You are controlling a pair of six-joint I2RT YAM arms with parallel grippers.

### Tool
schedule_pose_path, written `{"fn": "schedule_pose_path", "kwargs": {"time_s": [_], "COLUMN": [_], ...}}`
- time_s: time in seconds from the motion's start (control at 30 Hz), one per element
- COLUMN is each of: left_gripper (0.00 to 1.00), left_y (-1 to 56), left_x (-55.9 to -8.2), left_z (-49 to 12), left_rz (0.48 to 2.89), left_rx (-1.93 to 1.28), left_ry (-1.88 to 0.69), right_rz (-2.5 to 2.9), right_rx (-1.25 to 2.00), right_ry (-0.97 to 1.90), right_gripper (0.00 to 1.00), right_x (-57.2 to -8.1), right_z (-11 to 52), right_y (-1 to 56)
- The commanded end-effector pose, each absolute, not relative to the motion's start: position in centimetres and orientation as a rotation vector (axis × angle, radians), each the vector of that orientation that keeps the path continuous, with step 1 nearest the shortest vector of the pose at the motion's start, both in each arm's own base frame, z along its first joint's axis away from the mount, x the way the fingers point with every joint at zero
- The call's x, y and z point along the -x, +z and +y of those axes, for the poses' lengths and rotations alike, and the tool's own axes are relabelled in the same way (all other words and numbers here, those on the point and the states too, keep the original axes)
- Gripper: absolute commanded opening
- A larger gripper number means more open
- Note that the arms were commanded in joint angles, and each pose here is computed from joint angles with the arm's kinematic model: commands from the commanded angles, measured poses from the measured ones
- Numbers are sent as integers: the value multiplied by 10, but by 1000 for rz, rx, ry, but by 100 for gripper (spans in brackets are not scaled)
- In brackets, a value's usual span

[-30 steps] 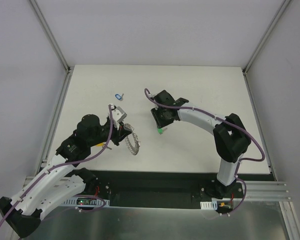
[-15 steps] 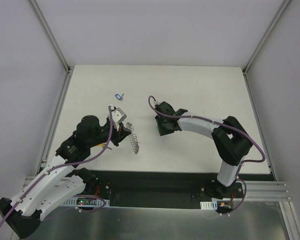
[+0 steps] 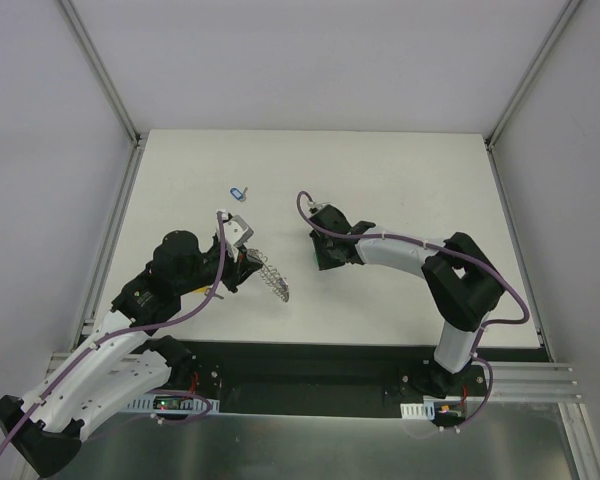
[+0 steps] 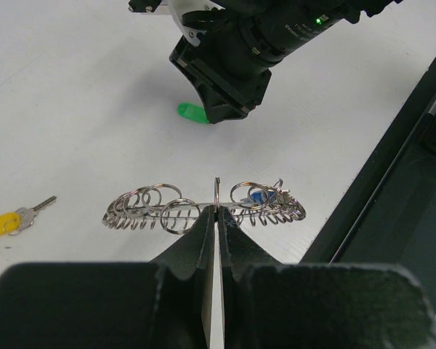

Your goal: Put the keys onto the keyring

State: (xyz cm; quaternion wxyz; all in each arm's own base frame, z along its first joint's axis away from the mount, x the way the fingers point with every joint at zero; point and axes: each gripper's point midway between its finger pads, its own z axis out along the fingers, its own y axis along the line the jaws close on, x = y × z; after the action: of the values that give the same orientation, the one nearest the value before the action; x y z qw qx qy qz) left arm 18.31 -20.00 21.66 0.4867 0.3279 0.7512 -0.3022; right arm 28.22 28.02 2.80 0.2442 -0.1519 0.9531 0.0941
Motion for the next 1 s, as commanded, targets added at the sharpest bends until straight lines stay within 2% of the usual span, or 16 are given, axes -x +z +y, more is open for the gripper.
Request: {"fn": "schedule_pose_path", "kwargs": {"time_s": [0.0,0.57,0.8,0.97], "left_gripper": [0,0,0,0], "left_y": [230,231,231,231], "left_x": [-186,-186,-186,-186], "left_z": [-203,-204,-204,-205], "left_rz": [1772,1771,1773,1775], "left_rx": [-783,-784,-784,-787], "left_ry": [-739,-747,-746,-750], "right_rz": [2572,2609,2625,2618], "right_rx": [399,416,428,440], "right_ry": [274,250,217,210], "right_gripper": [23,21,19,13], "right_x": [-286,-276,-273,-275], "right_z": [286,282,277,276], "right_y": [34,22,16,13]}}
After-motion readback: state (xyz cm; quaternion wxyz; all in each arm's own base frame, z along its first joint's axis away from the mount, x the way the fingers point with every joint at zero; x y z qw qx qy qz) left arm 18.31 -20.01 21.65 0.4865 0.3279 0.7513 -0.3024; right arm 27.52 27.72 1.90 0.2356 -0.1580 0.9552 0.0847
